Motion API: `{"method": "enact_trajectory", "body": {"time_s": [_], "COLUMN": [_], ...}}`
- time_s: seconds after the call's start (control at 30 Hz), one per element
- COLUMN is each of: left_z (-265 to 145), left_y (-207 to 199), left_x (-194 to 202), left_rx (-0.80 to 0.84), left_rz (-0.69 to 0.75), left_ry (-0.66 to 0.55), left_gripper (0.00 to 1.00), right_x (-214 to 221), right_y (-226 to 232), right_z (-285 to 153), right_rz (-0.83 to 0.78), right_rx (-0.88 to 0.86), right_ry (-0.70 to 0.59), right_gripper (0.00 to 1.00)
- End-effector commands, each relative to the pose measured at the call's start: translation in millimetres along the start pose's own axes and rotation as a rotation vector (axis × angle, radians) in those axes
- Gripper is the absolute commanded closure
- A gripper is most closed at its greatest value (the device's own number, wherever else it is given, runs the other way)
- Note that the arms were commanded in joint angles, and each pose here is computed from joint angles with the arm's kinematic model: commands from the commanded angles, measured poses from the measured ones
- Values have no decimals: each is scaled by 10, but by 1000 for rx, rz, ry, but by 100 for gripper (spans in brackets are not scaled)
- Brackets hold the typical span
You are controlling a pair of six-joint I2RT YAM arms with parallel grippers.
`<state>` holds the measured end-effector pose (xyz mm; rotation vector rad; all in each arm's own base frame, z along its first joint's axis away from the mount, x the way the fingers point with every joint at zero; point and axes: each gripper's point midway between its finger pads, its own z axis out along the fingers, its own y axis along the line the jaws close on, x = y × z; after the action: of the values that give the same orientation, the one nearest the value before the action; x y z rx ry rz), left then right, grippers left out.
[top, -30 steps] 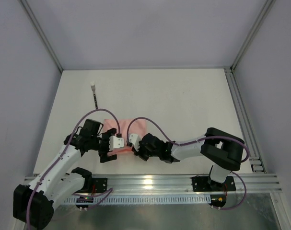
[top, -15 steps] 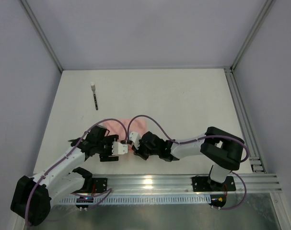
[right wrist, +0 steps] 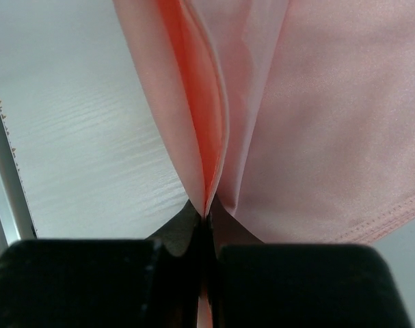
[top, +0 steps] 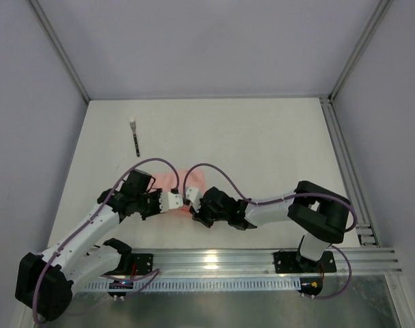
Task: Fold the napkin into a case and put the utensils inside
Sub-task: Pick up the upper triangle-folded napkin from the center of the board, then turn over the upper triangle folded napkin at the center of the board.
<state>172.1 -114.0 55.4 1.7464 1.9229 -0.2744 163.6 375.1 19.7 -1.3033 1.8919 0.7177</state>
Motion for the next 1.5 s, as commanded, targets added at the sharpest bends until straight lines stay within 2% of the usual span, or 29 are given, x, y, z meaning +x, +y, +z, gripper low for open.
{"method": "enact_trajectory", "body": {"time_s": [0.0, 0.13, 0.17, 0.23, 0.37, 0.43, 0.47, 0.53, 0.6, 0.7, 0.93, 1.03, 1.07, 1.2, 1.23, 1.3, 1.33, 1.37, 1.47], "left_z": [-200, -342, -349, -336, -249, -224, -225, -237, -232, -158, 49, 49, 44, 38, 39, 38, 31, 2, -95], "left_y": [166, 236, 231, 210, 87, -41, -92, -158, -212, -245, -101, 91, 135, 110, 99, 69, 28, 37, 33], "left_x": [-371, -495, -494, -480, -389, -351, -332, -304, -265, -203, -165, -218, -233, -281, -276, -269, -252, -279, -308], "left_rx": [-32, -52, -49, -41, 10, 71, 95, 123, 138, 138, 39, -56, -80, -66, -62, -48, -32, -31, -24], "left_rz": [-24, -47, -50, -52, -35, -17, -7, 24, 30, 45, 59, 21, 4, -16, -18, -17, -25, -26, -69], "left_ry": [-104, -122, -120, -117, -102, -99, -94, -90, -84, -80, -107, -117, -122, -144, -143, -141, -134, -137, -122], "left_gripper": [89, 87, 81, 79, 88, 78, 61, 53, 39, 32, 30, 38, 48, 67, 77, 87, 97, 100, 100], "right_x": [292, 226, 218, 202, 179, 185, 190, 202, 194, 153, 113, 137, 124, 121, 123, 127, 114, 138, 98], "right_y": [43, 46, 35, 30, 26, 11, 17, 20, 12, 20, 38, 36, 37, 42, 43, 40, 30, 31, 21], "right_z": [-107, -154, -162, -182, -195, -194, -191, -178, -164, -140, -96, -84, -84, -89, -93, -101, -103, -112, -154], "right_rz": [-20, -30, -32, -37, -42, -43, -44, -40, -34, -18, 15, 20, 22, 27, 27, 24, 23, 20, 9], "right_rx": [-7, -9, -3, 0, 2, 7, 6, 4, 7, 6, 5, 7, 7, 5, 5, 7, 10, 11, 14], "right_ry": [109, 101, 100, 99, 96, 98, 99, 104, 101, 90, 72, 78, 73, 70, 70, 73, 72, 84, 113], "right_gripper": [96, 96, 96, 96, 96, 96, 96, 96, 96, 96, 96, 96, 96, 96, 96, 96, 96, 96, 96]}}
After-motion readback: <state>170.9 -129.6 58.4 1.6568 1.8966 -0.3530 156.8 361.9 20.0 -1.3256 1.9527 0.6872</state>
